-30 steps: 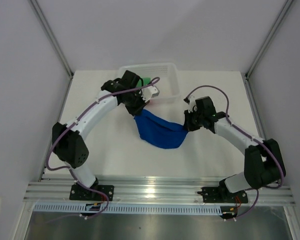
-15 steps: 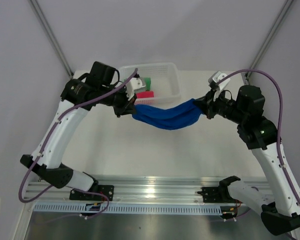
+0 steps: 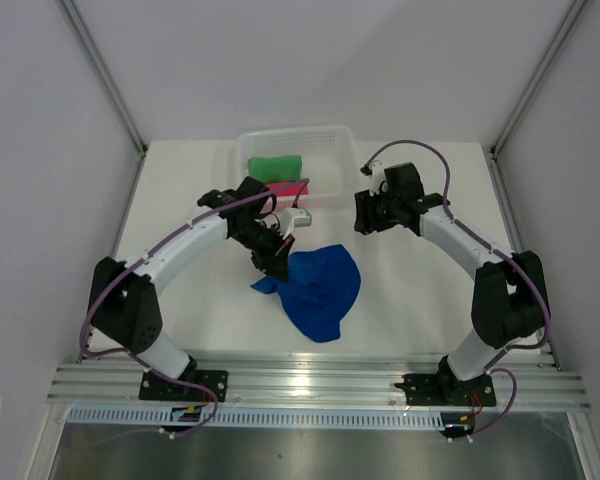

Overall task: Roll the towels
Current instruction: Flatten the towel

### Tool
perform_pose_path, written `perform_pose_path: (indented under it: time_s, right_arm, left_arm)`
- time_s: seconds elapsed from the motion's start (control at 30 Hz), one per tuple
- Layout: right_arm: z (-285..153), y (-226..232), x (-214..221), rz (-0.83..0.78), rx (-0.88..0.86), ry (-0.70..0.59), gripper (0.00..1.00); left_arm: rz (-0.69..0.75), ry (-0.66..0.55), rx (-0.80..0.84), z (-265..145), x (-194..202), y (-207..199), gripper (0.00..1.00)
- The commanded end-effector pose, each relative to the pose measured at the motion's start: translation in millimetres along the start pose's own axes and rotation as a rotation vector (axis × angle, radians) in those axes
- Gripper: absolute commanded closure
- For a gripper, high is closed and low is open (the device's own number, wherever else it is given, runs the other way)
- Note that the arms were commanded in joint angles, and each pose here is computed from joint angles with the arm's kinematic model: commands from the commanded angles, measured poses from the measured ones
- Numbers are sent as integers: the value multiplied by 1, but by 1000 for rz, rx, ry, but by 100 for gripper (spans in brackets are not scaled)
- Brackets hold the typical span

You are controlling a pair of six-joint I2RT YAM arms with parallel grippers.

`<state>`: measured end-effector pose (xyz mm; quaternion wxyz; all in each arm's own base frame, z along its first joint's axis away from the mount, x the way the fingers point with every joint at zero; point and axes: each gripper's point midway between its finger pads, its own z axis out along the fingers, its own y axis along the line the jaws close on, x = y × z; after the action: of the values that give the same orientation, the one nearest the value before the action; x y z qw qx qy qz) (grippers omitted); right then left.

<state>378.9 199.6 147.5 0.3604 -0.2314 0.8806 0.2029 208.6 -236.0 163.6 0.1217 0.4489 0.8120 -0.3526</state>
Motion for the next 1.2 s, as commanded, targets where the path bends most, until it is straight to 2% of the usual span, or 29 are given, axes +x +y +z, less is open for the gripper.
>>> perform_pose_path:
  time_s: [0.0, 0.07, 0.1, 0.2, 0.27, 0.3, 0.33, 0.4, 0.47, 0.67, 0.87, 0.93, 0.97, 1.0, 1.03, 1.1, 1.13, 1.17]
  right_arm:
    - [-25, -13, -32, 114, 174, -104, 45]
    - [-34, -17, 5, 189, 236, -66, 41]
    - [-53, -4, 6, 228, 241, -108, 41]
    - [-63, 12, 69, 261, 309, -25, 42]
    - [-66, 54, 91, 207, 226, -18, 44]
    - [-61, 63, 122, 191, 209, 35, 46]
    - [-59, 90, 131, 169, 148, 29, 48]
    - [-52, 104, 161, 136, 134, 65, 49]
    - [-46, 131, 176, 85, 88, 86, 50]
    - [-16, 166, 202, -14, 22, 162, 49]
    - [9, 164, 224, -15, 61, 243, 51]
    - [11, 158, 236, -11, 94, 288, 63]
    - [11, 156, 238, -7, 101, 298, 72]
    - [11, 155, 241, 4, 105, 313, 89]
    - [9, 150, 243, 18, 117, 329, 97]
    - [4, 140, 242, 45, 147, 335, 100]
    - [-2, 130, 236, 74, 172, 325, 100]
    - [-6, 123, 233, 89, 195, 320, 100]
  left_arm:
    - [19, -109, -1, 4, -18, 4, 97]
    - [23, -95, -57, 11, -9, 18, 97]
    - [19, -91, -68, 12, -6, 22, 97]
    - [-2, -85, -98, 15, 4, 30, 95]
    - [-11, -81, -131, 15, 8, 38, 95]
    - [-24, -78, -161, 13, 11, 46, 95]
    - [-27, -79, -175, 12, 12, 50, 95]
    - [-39, -70, -198, 11, 16, 59, 95]
    - [-44, -58, -206, 13, 20, 63, 94]
    - [-45, -61, -221, 13, 28, 66, 94]
    - [-56, -95, -257, 1, 29, 72, 94]
    - [-57, -93, -261, 0, 31, 73, 93]
    - [-55, -93, -256, 0, 31, 72, 92]
    - [-51, -92, -253, -1, 31, 70, 91]
    - [-51, -88, -251, 0, 33, 70, 84]
    - [-45, -89, -253, -2, 35, 70, 73]
    - [-44, -93, -257, -4, 35, 70, 61]
    - [-51, -96, -258, -6, 36, 72, 55]
